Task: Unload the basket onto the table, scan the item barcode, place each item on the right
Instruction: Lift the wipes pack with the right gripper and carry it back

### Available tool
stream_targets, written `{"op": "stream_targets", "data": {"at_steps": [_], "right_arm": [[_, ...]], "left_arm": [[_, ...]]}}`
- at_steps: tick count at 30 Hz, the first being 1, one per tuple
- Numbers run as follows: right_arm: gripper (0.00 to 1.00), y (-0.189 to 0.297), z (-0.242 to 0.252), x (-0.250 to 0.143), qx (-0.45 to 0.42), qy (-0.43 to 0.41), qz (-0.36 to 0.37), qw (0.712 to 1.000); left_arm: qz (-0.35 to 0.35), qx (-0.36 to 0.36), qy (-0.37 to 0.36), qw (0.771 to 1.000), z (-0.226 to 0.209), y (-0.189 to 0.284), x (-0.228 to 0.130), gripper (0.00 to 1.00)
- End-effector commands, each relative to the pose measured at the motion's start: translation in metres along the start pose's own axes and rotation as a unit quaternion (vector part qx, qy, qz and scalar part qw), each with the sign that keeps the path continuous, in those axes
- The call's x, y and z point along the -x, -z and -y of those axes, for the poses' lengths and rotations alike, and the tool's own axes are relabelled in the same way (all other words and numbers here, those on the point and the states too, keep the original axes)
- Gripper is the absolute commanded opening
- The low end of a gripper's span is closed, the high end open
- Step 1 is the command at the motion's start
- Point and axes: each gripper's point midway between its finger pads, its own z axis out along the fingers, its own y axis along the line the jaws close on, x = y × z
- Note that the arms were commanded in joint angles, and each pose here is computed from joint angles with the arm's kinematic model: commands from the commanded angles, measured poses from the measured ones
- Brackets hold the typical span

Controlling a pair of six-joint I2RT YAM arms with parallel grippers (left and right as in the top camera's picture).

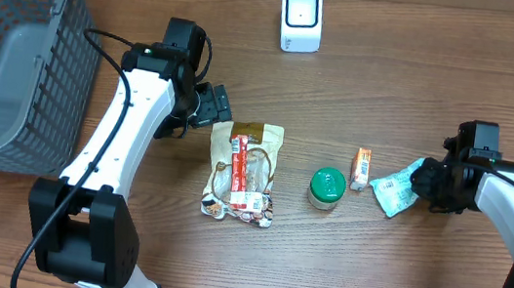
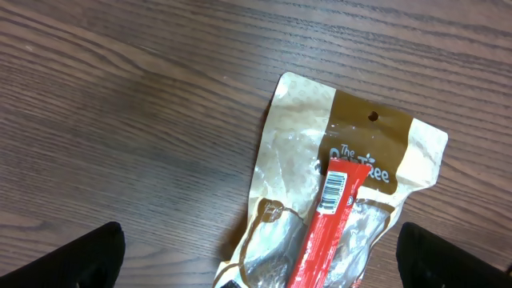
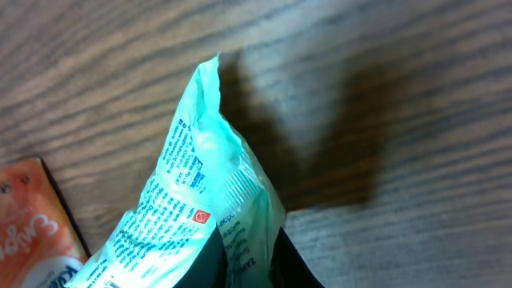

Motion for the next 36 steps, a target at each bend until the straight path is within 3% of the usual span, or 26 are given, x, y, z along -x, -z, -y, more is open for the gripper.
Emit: {"op": "stream_targets", "data": {"at_steps": [1, 10, 19, 36], "right_arm": [[0.03, 0.003, 0.011, -0.003, -0.028, 0.0, -0.003, 1.0], [0.03, 0.064, -0.012, 0.02, 0.004, 0.042, 0.061, 0.997], [0.04, 0.129, -0.068, 0.027, 0.128, 0.118, 0.104, 0.979], [0.04, 0.159, -0.107, 0.022, 0.186, 0.173, 0.108, 0.961]], "left_arm": [[0.019, -0.012, 0.002, 1.0, 0.005, 0.013, 0.006, 1.0], [0.019, -0.012, 0.002, 1.0, 0.005, 0.013, 0.006, 1.0], [0.019, -0.012, 0.002, 1.0, 0.005, 0.013, 0.006, 1.0], [0.019, -0.012, 0.002, 1.0, 0.005, 0.013, 0.006, 1.0]]}}
